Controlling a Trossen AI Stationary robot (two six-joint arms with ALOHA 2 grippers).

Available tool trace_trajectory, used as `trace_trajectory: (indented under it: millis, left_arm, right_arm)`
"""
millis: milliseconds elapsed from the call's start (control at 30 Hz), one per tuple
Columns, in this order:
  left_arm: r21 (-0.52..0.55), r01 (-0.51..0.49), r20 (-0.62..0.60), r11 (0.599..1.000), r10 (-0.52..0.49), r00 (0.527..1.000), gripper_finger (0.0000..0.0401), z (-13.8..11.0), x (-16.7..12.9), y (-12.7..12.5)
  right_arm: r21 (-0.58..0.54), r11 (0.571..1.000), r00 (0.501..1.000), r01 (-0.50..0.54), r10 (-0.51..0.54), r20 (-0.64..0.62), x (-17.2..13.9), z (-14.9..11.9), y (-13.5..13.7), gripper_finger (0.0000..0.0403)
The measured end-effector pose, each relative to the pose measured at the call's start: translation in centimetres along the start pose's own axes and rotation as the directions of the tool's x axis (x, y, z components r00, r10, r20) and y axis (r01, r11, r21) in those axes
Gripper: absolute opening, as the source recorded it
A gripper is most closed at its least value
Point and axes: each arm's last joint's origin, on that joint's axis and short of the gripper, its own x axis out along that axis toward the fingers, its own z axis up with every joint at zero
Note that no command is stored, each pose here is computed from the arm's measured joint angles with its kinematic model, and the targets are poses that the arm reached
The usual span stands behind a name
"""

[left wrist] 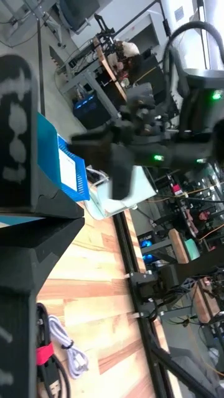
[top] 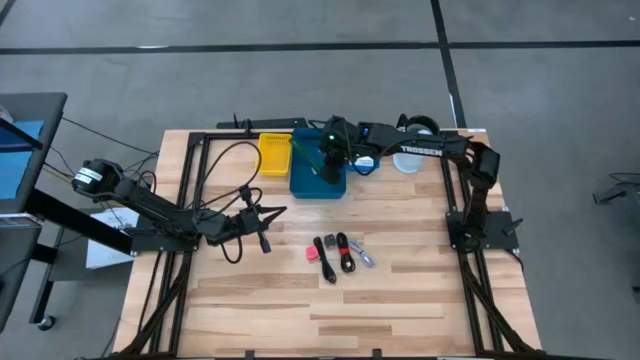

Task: Pick and place items into bin
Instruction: Put the white charger cable into the dark blue bin

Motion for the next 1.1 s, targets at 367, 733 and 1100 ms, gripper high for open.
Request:
trace_trajectory:
  millis: [367, 733, 1100]
  left_arm:
    - [0.010, 0.002, -0.008, 1.000, -0.002, 1.000, 0.0000, -0.1, 0.0, 0.0]
    - [0.010, 0.001, -0.007, 1.000, -0.001, 1.000, 0.0000, -0.1, 0.0, 0.0]
    - [0.008, 0.001, -0.007, 1.000, -0.001, 1.000, 0.0000, -0.1, 0.0, 0.0]
  right_arm:
    - [-0.069, 0.993, 0.881, -0.099, 0.055, -0.470, -6.0, -4.8, 5.8, 0.0109]
    - [-0.125, 0.958, 0.839, -0.259, 0.159, -0.521, -5.1, -8.3, 12.9, 0.0109]
    - [0.103, 0.945, 0.782, -0.310, 0.316, -0.538, -3.1, -11.7, 15.7, 0.0109]
